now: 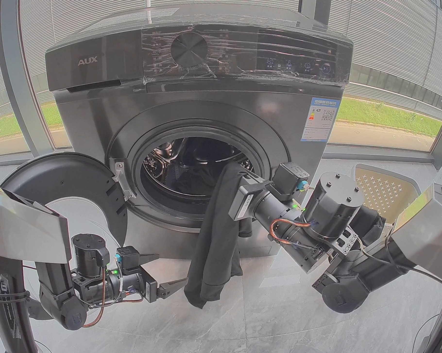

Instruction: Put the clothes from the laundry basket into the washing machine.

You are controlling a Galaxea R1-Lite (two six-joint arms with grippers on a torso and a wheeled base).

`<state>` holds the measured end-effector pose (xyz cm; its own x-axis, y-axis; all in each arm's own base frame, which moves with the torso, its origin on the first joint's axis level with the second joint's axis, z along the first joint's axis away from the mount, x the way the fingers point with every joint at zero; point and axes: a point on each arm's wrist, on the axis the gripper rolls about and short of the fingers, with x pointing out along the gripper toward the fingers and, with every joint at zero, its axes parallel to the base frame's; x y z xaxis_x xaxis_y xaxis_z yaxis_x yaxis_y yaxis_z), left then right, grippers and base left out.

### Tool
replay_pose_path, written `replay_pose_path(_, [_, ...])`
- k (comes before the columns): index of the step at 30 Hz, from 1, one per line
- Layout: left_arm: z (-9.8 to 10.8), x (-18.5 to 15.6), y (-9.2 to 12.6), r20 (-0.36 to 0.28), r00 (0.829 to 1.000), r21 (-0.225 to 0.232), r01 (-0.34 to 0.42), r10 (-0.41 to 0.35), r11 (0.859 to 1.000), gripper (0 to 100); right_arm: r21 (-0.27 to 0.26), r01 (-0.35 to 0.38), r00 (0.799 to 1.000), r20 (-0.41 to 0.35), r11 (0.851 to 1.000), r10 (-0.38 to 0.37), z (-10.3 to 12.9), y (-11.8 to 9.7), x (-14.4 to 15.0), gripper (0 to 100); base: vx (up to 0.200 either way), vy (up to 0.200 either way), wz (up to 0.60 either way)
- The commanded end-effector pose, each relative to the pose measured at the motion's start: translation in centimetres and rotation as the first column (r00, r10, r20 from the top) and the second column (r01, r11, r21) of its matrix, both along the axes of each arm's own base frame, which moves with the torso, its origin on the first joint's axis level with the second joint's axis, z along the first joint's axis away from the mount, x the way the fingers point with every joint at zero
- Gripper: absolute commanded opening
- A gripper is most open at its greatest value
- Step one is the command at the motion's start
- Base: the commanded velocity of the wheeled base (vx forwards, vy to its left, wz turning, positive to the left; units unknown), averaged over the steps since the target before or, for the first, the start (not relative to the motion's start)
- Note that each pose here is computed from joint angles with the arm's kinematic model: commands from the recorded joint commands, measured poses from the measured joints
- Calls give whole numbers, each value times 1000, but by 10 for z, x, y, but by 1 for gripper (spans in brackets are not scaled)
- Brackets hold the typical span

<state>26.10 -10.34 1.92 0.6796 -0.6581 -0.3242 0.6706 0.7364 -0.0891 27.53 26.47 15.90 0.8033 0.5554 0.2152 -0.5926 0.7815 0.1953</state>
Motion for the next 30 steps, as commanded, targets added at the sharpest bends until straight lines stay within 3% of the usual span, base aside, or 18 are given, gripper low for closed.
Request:
replay_pose_path(1, [-8, 0, -2, -22, 1000, 8, 8, -8, 1000, 100, 26, -25, 999, 30, 999, 24, 12, 4, -5, 0, 0, 0, 0])
replay_pose_path(11, [-20, -3, -18, -54, 997, 20, 61, -60, 998, 100, 35, -41, 998, 45, 999, 39, 16, 16, -2, 0, 0, 0, 0])
replay_pose_path(20, [-15, 5, -33, -3, 996, 1, 89, -89, 996, 100, 28, -21, 999, 51, 999, 20, 17, 30, 12, 0, 0, 0, 0])
replay_pose_path(30, [-32, 32, -47, 30, 998, -3, 57, -57, 998, 100, 24, 7, 999, 35, 1000, -8, 7, 39, 20, 0, 0, 0, 0])
